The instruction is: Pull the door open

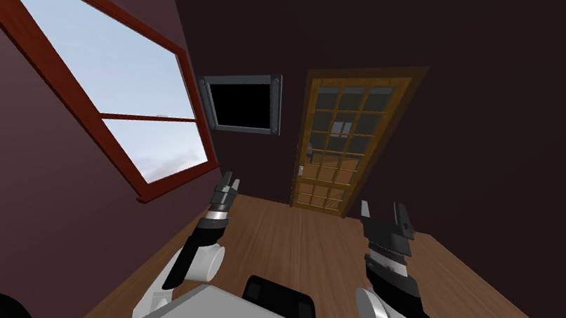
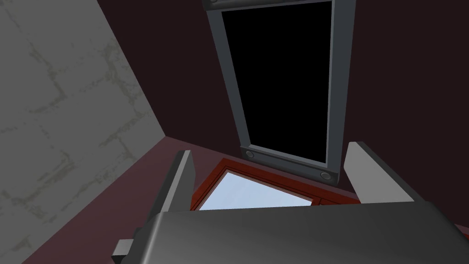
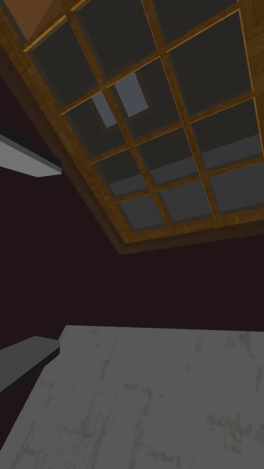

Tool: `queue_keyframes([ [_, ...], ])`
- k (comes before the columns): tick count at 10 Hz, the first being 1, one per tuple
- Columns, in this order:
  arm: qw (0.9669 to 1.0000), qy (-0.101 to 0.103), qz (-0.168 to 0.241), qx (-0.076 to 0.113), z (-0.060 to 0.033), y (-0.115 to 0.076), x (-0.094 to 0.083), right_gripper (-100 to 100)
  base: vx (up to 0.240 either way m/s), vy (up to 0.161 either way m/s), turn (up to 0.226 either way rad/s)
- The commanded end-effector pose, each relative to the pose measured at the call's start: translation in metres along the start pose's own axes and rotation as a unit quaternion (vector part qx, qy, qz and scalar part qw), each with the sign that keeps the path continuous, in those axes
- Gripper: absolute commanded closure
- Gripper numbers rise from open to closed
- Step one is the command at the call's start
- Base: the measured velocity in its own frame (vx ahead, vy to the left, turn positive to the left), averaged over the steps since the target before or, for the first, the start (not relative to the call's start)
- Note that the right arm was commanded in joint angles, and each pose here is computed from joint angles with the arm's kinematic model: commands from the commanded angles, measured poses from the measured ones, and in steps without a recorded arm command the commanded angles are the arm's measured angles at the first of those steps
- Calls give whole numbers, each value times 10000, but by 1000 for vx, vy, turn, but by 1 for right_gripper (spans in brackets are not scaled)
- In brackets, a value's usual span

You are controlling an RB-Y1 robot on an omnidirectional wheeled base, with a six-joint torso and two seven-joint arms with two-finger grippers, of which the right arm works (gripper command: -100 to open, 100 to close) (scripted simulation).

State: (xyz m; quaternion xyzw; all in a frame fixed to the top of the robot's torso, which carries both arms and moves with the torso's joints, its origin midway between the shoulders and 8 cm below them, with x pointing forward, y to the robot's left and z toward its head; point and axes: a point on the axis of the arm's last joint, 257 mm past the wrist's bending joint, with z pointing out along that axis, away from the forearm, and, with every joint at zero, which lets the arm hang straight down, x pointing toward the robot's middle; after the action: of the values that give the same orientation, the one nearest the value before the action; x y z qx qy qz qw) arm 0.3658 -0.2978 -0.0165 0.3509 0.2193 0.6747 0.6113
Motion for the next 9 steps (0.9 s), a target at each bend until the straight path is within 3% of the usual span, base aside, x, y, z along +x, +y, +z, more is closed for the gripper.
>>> queue_keyframes([
  [1,9995,-29,297,94,-35,-119,-17,-100,142,15,80],
  [5,9960,-110,839,284,-122,-357,-68,-100,110,21,56],
  [9,9886,-233,1405,485,-230,-611,-128,-100,94,15,66],
])
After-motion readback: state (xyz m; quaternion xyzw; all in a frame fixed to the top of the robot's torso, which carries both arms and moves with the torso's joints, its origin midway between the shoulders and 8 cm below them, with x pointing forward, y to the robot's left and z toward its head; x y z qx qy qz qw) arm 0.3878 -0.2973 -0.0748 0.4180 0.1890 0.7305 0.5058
